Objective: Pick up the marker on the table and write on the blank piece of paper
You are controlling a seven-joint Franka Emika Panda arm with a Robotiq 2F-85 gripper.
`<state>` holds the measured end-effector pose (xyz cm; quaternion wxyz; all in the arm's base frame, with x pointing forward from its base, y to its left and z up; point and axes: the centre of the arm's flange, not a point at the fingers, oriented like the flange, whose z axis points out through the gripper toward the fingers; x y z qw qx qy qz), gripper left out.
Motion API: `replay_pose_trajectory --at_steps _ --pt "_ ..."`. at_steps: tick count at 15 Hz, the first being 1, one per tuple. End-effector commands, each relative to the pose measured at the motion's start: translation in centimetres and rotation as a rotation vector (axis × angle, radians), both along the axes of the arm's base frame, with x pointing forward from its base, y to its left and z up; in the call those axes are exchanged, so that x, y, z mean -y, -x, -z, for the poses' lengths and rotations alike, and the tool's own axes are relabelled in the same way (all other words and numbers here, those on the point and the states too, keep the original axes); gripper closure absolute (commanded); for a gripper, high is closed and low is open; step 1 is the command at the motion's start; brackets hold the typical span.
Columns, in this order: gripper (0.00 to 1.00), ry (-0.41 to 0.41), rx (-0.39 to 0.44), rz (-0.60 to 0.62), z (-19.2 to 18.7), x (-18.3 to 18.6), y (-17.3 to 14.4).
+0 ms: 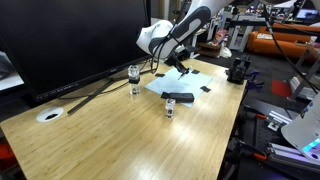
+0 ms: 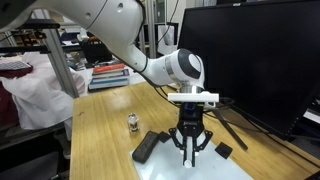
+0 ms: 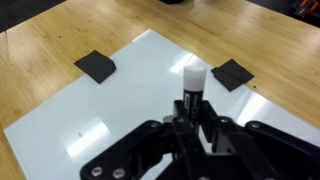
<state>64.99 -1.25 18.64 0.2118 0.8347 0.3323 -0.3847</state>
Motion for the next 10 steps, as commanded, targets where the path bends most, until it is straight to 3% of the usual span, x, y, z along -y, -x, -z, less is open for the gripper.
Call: replay_pose_trajectory --at_steps 1,10 --pt "0.95 0.006 0.019 0.009 0.2 0.1 -1.2" --pt "0.95 0.005 0.024 0.013 2.0 -0.3 -1.6"
